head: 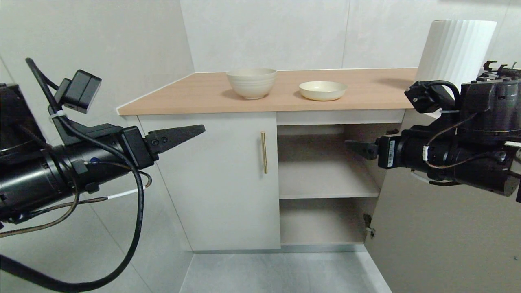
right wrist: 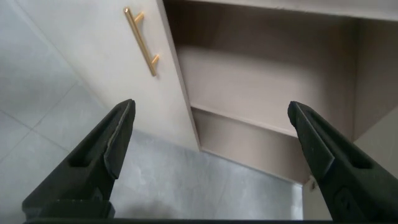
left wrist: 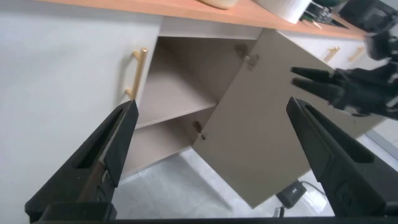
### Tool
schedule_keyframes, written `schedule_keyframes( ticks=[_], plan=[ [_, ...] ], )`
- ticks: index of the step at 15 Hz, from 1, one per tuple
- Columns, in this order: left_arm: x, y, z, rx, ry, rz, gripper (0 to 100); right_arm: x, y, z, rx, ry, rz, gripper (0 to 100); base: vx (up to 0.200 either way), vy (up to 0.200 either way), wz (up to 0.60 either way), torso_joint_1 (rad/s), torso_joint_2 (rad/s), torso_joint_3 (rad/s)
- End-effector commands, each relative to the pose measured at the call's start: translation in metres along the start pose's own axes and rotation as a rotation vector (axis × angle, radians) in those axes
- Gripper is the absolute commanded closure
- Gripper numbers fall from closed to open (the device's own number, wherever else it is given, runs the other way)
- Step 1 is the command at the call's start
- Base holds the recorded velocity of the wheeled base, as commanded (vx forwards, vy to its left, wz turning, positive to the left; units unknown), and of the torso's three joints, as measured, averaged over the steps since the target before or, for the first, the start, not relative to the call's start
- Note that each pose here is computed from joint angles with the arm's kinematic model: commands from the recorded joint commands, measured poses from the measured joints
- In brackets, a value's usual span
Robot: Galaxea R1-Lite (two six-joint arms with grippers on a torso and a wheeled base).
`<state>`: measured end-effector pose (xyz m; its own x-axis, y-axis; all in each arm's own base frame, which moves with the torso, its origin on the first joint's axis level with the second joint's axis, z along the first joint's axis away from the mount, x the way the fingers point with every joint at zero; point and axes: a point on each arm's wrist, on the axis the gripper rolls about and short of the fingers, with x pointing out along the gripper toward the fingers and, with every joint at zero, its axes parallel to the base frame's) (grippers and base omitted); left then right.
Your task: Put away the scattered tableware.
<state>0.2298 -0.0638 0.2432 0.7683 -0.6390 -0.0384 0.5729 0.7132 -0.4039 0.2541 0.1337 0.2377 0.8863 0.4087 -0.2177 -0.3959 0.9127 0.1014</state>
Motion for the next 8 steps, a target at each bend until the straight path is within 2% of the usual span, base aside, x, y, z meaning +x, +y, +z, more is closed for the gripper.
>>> schedule_keyframes(
  ticks=[1, 8],
  plan=[
    [0.0008, 0.0008, 0.0002, -0.001, -0.001, 0.001, 0, -0.002, 0.0003, 0.0022, 0.001, -0.009, 0.002, 0, 0.0, 0.0, 0.0, 0.0, 0.0, 0.0],
    [-0.0039, -0.0025, 0.0016, 0.008, -0.01, -0.004, 0, -0.0029, 0.0002, 0.0015, 0.001, -0.008, 0.0, 0, 0.0, 0.0, 0.0, 0.0, 0.0, 0.0]
  ],
)
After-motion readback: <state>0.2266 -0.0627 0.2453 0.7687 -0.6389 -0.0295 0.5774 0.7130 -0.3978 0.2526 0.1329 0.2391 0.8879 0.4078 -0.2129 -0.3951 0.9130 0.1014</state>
